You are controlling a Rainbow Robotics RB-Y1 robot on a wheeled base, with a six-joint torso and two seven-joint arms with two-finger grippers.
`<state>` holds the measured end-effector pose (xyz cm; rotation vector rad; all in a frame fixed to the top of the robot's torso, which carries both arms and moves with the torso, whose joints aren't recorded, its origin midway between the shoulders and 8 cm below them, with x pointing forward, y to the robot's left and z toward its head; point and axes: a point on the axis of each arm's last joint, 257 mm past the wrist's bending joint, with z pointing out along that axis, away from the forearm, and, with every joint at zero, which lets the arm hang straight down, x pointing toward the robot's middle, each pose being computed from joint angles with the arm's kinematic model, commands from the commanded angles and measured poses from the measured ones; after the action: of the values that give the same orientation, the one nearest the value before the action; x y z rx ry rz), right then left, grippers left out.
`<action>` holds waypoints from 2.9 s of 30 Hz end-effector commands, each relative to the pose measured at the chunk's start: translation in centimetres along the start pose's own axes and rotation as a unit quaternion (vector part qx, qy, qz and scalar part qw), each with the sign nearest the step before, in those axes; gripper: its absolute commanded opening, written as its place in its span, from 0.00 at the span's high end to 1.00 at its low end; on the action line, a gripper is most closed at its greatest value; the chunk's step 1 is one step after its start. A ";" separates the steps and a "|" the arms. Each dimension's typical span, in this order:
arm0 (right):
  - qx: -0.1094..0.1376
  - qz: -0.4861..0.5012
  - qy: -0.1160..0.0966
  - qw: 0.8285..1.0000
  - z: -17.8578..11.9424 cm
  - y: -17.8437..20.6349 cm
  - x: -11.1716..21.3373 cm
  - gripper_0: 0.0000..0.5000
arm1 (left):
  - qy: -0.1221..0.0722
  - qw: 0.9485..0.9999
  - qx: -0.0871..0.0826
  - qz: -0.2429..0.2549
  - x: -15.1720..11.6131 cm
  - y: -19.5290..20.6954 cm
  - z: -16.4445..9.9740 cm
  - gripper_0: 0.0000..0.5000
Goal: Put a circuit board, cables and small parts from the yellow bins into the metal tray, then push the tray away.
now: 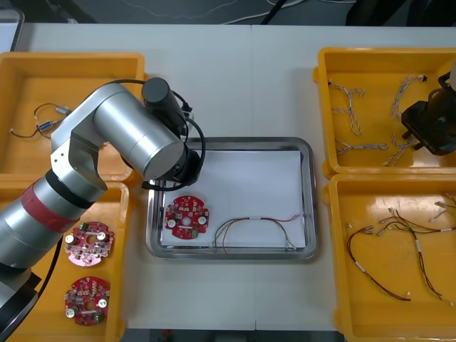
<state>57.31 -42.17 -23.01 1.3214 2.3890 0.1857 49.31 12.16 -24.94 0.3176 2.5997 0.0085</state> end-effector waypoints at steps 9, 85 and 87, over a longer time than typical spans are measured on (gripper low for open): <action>-0.044 -0.015 -0.006 0.999 -2.6 3.7 -0.7 1.00 | -0.011 0.999 0.013 -0.045 -0.7 -1.7 -0.2 1.00; -0.081 -0.898 -0.048 0.430 -17.6 8.4 22.9 1.00 | -0.050 0.995 -0.038 -0.081 -3.5 24.2 -10.2 0.00; -0.085 -0.902 -0.046 0.420 -17.3 8.5 24.0 1.00 | -0.050 0.995 -0.041 -0.077 -3.4 25.1 -10.1 0.00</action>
<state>46.67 -18.26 -10.42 -1.4912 2.2115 -0.2781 52.38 32.26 -14.41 -0.0260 2.5492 -0.0685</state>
